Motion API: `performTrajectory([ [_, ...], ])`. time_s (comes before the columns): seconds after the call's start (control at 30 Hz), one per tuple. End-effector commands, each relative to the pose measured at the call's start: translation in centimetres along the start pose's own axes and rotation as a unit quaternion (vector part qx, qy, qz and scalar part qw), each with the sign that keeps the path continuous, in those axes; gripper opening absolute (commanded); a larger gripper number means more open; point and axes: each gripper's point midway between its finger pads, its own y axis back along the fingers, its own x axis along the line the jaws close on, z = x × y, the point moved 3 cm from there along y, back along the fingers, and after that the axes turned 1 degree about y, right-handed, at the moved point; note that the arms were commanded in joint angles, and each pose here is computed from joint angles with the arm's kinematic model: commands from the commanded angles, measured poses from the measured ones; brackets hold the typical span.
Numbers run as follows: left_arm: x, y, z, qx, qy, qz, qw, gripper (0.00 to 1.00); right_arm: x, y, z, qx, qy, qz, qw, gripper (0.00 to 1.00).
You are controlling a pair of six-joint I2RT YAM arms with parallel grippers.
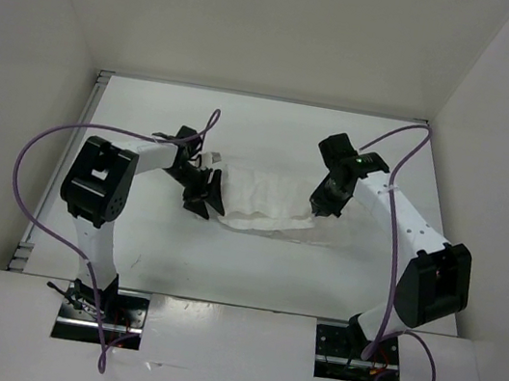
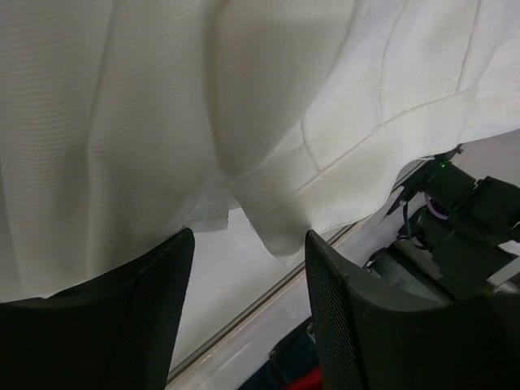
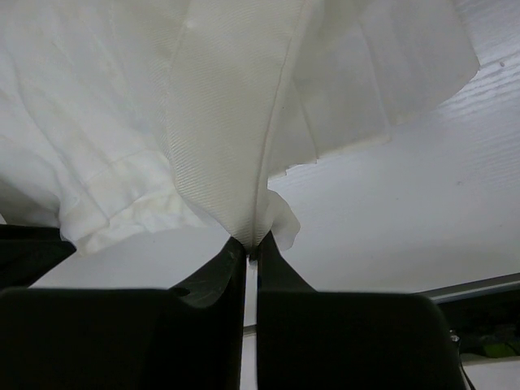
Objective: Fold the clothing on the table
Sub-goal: Fold the skirt
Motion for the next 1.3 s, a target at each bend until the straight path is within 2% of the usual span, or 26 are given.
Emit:
performTrajectory([
  [0.0,-0.6,-0.3,0.5,-0.009,0.035,-0.025,0.999,0.64,0.3,0.4,0.4,-0.013,-0.016,0.021,1.0,0.0],
  [0.23,-1.1,-1.0,1.5,-0.022,0.078,-0.044,0.996,0.63,0.4,1.2,0.4,-0.017,-0.013,0.035,0.999,0.0],
  [0.3,-1.0,-1.3,1.6,-0.022,0.083,-0.045,0.995,0.58,0.3,1.2,0.4,-0.017,-0.009,0.034,0.999,0.0],
  [0.43,-1.2,-1.6,1.8,-0.022,0.081,-0.046,0.995,0.35,0.1,1.0,0.3,-0.015,-0.003,0.031,0.999,0.0],
  [0.47,-1.2,-1.6,1.8,-0.022,0.081,-0.046,0.995,0.24,0.1,1.0,0.3,-0.015,-0.003,0.031,0.999,0.0],
  [0.53,-1.4,-1.6,1.8,-0.019,0.081,-0.05,0.995,0.12,0.3,1.2,0.5,-0.018,0.001,0.035,0.999,0.0],
  [0.57,-1.8,-1.2,1.8,-0.022,0.076,-0.056,0.995,0.0,0.1,1.2,0.3,-0.015,0.001,0.03,0.999,0.0],
  [0.67,-3.0,0.3,1.7,-0.028,0.066,-0.077,0.994,0.0,-0.3,1.3,0.9,-0.026,-0.003,0.021,0.999,0.0],
  [0.9,-5.9,6.2,4.7,-0.098,0.015,-0.095,0.991,0.0,-2.4,1.5,3.3,-0.048,-0.026,0.006,0.998,0.0],
  [1.13,-7.9,8.1,7.0,-0.124,-0.015,-0.117,0.985,0.0,-2.0,2.4,6.0,-0.076,-0.027,0.037,0.996,0.0],
  [1.27,-9.4,8.8,9.7,-0.142,-0.025,-0.133,0.981,0.0,-1.4,2.1,8.4,-0.093,-0.028,0.048,0.994,0.0],
])
